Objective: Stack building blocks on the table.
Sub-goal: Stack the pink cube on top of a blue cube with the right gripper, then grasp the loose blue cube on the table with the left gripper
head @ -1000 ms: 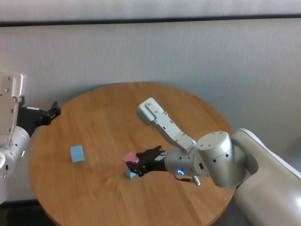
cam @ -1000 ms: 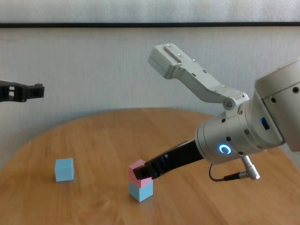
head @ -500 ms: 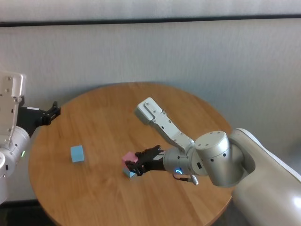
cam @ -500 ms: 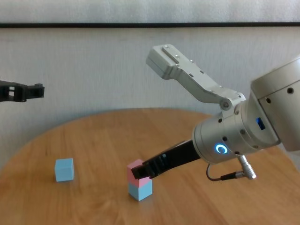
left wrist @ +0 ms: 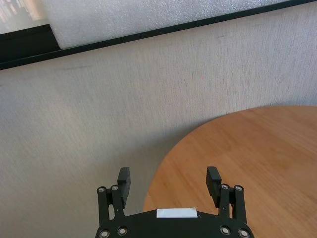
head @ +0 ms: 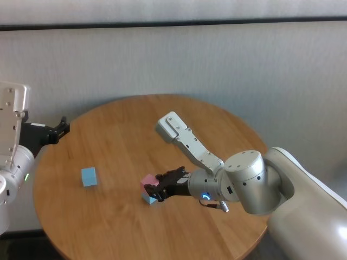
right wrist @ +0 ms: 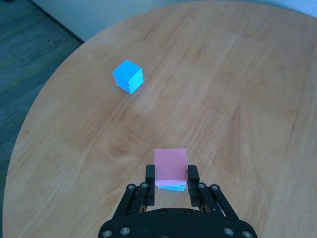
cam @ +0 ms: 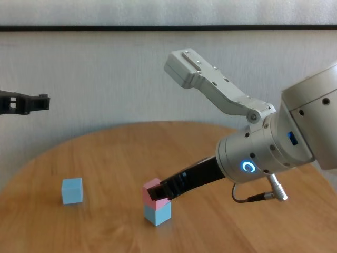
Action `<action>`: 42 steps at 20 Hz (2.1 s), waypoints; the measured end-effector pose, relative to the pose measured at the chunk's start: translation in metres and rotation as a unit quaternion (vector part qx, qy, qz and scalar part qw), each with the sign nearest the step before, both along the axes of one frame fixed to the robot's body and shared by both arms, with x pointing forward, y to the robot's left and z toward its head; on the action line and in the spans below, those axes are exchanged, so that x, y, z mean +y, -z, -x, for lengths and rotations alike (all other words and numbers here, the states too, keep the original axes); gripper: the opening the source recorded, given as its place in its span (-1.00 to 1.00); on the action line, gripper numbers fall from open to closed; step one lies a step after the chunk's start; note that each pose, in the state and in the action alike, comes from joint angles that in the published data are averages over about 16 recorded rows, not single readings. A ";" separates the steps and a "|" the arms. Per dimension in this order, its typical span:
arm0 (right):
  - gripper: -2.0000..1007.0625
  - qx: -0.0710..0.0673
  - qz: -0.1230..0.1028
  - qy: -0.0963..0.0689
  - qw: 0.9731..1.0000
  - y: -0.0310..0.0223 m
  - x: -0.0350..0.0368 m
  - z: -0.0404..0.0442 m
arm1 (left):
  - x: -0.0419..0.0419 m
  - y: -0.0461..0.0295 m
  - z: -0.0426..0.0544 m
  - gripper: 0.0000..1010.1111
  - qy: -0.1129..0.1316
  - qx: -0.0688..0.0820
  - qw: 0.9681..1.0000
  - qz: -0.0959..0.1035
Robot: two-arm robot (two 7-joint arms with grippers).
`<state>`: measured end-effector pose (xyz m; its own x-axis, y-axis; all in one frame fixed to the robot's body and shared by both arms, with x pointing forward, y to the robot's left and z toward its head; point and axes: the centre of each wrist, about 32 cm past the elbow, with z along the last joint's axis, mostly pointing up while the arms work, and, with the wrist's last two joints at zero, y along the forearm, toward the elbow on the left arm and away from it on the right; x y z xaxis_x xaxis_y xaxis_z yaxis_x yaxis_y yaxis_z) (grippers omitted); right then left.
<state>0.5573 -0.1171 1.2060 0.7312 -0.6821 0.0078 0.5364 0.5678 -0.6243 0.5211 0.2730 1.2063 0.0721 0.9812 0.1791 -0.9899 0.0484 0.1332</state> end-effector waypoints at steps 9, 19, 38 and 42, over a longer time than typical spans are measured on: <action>0.08 0.000 0.000 0.001 1.000 0.0000 -0.0003 0.0000 | 0.0000 0.0000 0.0000 0.98 0.000 0.000 1.000 0.000; 0.71 -0.021 -0.027 0.005 0.999 -0.0032 -0.0076 0.0087 | 0.0000 0.0000 0.0000 0.98 0.000 0.000 1.000 0.000; 1.00 -0.266 -0.077 0.094 0.956 0.0088 -0.0657 0.0499 | -0.0001 -0.0001 0.0001 0.98 0.001 0.000 1.000 -0.001; 1.00 -0.293 -0.077 0.102 0.947 0.0131 -0.0715 0.0518 | -0.0012 -0.0015 0.0002 0.98 0.003 0.004 1.000 -0.004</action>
<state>0.5055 -0.1886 1.1928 0.4851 -0.8348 0.2602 0.8736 0.4755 -0.1030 0.5209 0.2718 1.2078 0.0803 0.9790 0.1872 -0.9883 0.0538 0.1426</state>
